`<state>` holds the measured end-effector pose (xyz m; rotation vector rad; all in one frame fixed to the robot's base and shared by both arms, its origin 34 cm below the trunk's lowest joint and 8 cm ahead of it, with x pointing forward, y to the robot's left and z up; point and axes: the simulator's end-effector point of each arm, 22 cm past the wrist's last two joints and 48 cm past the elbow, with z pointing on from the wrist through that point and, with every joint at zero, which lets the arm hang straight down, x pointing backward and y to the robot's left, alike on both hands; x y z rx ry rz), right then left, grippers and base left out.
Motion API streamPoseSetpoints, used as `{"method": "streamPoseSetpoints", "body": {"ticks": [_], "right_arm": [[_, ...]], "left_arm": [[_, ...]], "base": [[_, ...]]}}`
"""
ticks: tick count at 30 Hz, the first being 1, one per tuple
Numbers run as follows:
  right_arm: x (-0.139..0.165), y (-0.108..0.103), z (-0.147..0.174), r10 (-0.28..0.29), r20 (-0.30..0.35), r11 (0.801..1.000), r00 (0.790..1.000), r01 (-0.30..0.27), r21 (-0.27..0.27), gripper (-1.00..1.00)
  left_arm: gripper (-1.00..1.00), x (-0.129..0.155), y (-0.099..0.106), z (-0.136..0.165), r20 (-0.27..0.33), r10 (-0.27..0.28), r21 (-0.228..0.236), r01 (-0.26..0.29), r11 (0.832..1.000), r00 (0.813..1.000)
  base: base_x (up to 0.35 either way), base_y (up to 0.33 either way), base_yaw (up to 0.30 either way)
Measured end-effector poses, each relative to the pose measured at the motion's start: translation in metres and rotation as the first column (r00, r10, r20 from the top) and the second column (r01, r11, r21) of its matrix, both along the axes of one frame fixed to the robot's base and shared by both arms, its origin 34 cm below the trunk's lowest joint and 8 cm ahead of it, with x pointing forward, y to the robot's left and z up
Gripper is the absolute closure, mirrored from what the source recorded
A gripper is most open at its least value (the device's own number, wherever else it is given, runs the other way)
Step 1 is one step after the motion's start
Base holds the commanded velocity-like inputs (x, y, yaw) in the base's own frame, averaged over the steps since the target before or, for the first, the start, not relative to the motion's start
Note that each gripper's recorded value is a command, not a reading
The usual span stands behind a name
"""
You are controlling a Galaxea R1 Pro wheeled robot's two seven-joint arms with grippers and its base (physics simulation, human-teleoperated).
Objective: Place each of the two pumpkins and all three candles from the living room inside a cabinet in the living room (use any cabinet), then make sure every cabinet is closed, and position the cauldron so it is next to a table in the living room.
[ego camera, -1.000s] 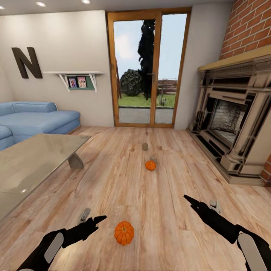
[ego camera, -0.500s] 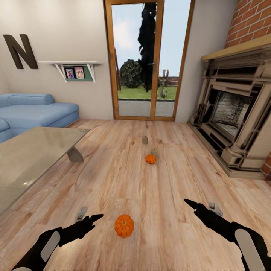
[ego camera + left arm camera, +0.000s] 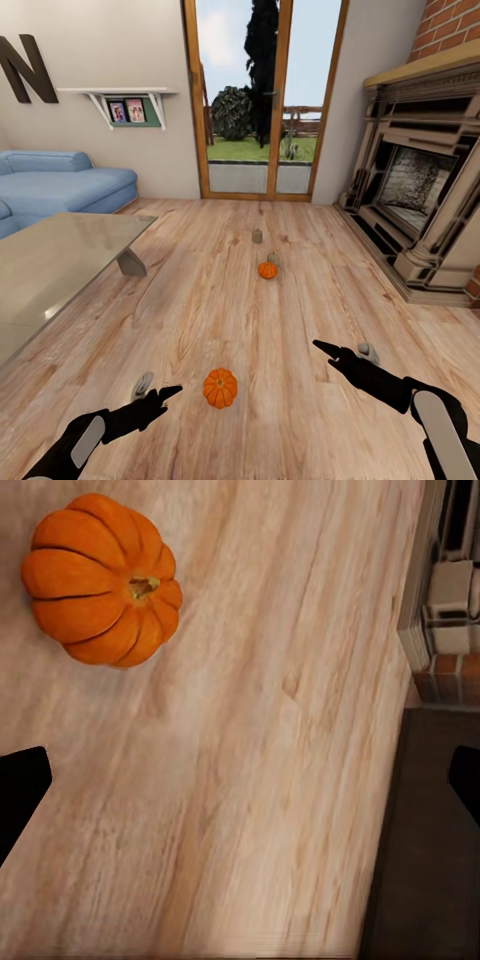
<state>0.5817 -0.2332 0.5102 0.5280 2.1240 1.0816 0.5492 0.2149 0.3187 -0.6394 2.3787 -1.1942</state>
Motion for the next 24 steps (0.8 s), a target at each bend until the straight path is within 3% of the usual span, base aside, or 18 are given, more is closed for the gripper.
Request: {"method": "streamPoseSetpoints", "body": {"ticks": [7,13,15,23,24], "right_arm": [[-0.002,0.003,-0.007,0.017,-0.023,0.999,1.0,-0.017,0.033,-1.0],[0.0,0.018,0.005,0.03,-0.009,0.983,0.999,-0.028,0.179,-1.0],[0.001,0.02,0.006,0.032,-0.01,0.978,0.999,-0.029,0.205,-1.0],[0.002,0.021,-0.008,0.029,-0.036,0.975,0.999,-0.02,0.223,-1.0],[0.002,0.021,-0.01,0.028,-0.04,0.975,0.999,-0.019,0.224,-1.0]], "left_arm": [[-1.0,-0.007,-0.001,-0.015,-0.034,0.001,-0.007,-0.002,1.0,0.999],[-1.0,-0.01,0.0,-0.024,-0.049,0.001,-0.009,-0.001,1.0,0.999],[-1.0,-0.011,0.001,-0.027,-0.054,0.0,-0.007,-0.001,1.0,0.999],[-1.0,0.021,-0.007,-0.018,-0.022,-0.004,-0.028,0.004,1.0,1.0],[-1.0,0.029,-0.01,-0.01,-0.007,-0.01,-0.054,0.009,0.999,1.0]], "base": [[0.0,0.0,0.0],[0.0,0.0,0.0],[0.0,0.0,0.0],[0.0,0.0,0.0],[0.0,0.0,0.0]]}}
